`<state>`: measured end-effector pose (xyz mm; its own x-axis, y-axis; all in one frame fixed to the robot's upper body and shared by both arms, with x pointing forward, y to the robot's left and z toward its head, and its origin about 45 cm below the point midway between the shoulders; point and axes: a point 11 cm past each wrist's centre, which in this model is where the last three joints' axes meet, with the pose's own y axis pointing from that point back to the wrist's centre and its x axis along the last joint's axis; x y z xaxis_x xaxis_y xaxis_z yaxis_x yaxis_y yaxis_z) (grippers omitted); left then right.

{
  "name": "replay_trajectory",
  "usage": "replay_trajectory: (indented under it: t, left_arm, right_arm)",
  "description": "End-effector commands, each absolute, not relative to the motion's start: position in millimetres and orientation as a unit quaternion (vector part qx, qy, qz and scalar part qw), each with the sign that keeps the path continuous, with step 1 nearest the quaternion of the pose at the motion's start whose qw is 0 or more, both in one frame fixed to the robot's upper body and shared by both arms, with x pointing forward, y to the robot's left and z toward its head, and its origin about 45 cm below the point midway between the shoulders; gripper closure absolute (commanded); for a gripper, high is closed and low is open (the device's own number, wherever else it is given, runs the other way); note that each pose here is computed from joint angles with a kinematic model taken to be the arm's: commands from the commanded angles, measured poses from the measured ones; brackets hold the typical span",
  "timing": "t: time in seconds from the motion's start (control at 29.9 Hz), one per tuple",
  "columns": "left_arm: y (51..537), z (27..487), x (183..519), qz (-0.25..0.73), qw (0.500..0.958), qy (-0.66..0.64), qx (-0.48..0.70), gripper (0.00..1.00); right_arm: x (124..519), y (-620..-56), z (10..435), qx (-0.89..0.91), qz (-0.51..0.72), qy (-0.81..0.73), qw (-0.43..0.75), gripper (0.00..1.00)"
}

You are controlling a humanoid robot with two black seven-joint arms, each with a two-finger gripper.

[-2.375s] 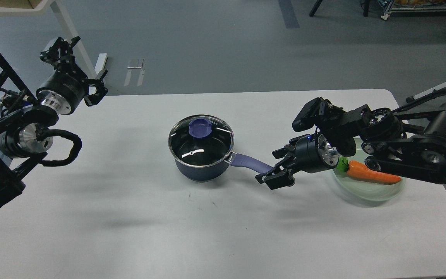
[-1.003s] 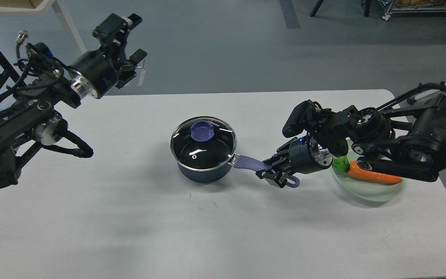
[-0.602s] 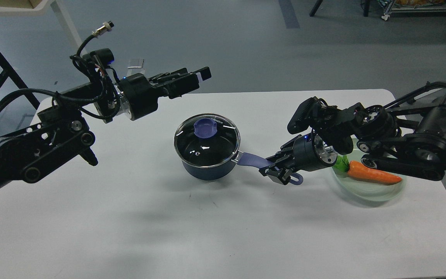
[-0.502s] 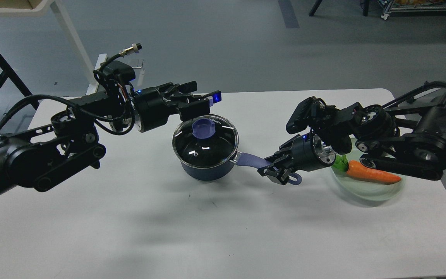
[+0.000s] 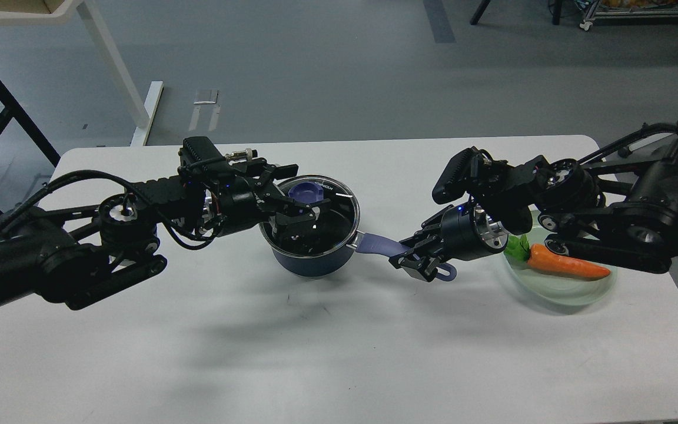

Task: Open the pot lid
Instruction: 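Grasp the blue knob of the glass lid with the left gripper, then lift the glass lid off the saucepan and carry it toward the table edge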

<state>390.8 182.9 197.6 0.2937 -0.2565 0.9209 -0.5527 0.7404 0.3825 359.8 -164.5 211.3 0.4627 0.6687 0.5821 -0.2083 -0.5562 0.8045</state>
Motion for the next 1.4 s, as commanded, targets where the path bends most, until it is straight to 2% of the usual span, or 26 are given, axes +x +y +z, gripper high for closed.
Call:
replay_trajectory:
  t: [0.0,0.54,0.9,1.27,1.37]
  left_arm:
    - [189.6,188.6,394.4,0.098,0.723,-0.581,0.361,0.02]
    - [184.0,181.9,393.2,0.105,0.723,-0.584,0.355,0.02]
    - [183.6,169.3,383.6,0.081,0.723,-0.586,0.356,0.08]
    - [179.1,182.6,392.4,0.089,0.718,-0.595,0.351,0.21]
    - [179.1,181.6,391.5,0.087,0.719,-0.594,0.350,0.34]
  right_arm:
    - [360.3,-162.9,212.5,0.730,0.495,0.157,0.443,0.78]
    - [359.4,-165.0,208.9,0.732,0.491,0.158,0.445,0.78]
    - [358.8,-165.7,207.3,0.733,0.489,0.157,0.445,0.78]
    - [358.9,-164.5,208.3,0.733,0.491,0.158,0.444,0.77]
    - [358.2,-163.4,207.4,0.733,0.490,0.159,0.443,0.77]
